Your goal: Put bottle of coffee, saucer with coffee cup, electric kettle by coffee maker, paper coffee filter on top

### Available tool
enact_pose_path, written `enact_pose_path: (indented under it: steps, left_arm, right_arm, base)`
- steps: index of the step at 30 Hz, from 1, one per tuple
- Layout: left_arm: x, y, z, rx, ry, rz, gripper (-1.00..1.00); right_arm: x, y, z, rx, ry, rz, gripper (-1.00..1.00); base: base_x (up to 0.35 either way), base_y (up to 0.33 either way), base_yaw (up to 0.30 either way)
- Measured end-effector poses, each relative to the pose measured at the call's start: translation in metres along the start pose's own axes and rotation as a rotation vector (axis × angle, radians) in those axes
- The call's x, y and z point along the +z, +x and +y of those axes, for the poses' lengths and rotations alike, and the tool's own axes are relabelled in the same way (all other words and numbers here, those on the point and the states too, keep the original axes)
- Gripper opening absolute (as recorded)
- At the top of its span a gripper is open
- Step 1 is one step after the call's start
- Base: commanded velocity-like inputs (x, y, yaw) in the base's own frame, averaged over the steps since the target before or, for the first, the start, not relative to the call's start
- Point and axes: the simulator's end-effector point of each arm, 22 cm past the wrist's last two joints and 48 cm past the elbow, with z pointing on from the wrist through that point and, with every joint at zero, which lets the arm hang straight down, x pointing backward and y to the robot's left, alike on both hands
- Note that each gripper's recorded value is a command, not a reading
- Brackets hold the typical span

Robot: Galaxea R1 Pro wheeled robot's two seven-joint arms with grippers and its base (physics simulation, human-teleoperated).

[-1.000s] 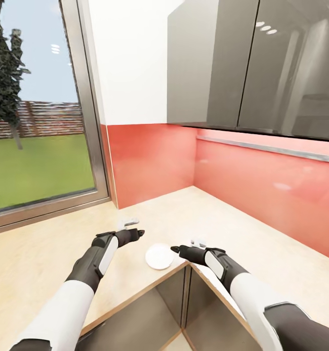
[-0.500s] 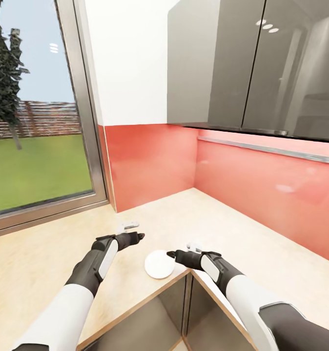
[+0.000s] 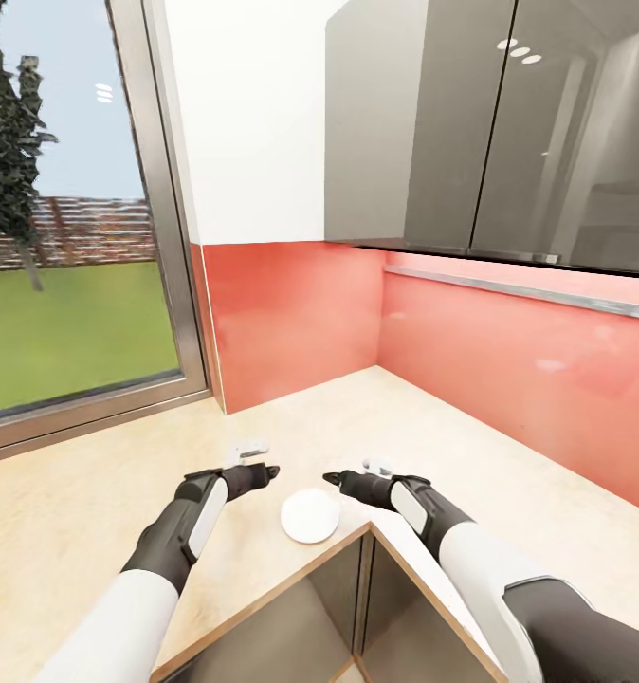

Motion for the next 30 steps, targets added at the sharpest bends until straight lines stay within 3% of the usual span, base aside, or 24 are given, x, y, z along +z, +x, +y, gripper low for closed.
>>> enact_pose_path:
  steps: [11, 18, 27, 28, 30]
  left_arm:
    - [-0.009, -0.010, -0.007, -0.004, 0.017, 0.005, 1.00]
    - [-0.016, -0.022, -0.014, -0.030, 0.047, -0.001, 1.00]
    - [-0.028, -0.039, -0.001, -0.044, 0.052, -0.009, 1.00]
    - [-0.038, 0.000, -0.025, -0.104, 0.146, 0.195, 1.00]
    - [-0.038, 0.005, -0.025, -0.105, 0.147, 0.213, 1.00]
  right_arm:
    - [-0.007, -0.018, 0.003, -0.008, -0.010, -0.010, 1.00]
    - [-0.011, -0.029, 0.011, 0.022, -0.033, -0.019, 1.00]
    - [-0.020, -0.045, 0.010, 0.059, -0.048, -0.035, 1.00]
    - [-0.035, -0.048, 0.037, 0.083, -0.105, 0.069, 1.00]
    - [-0.038, -0.055, 0.043, 0.072, -0.115, 0.061, 1.00]
  base:
    - [0.000, 0.000, 0.000]
    - [0.000, 0.000, 0.000]
    - [0.000, 0.000, 0.000]
    - [0.000, 0.000, 0.000]
    - [0.000, 0.000, 0.000]
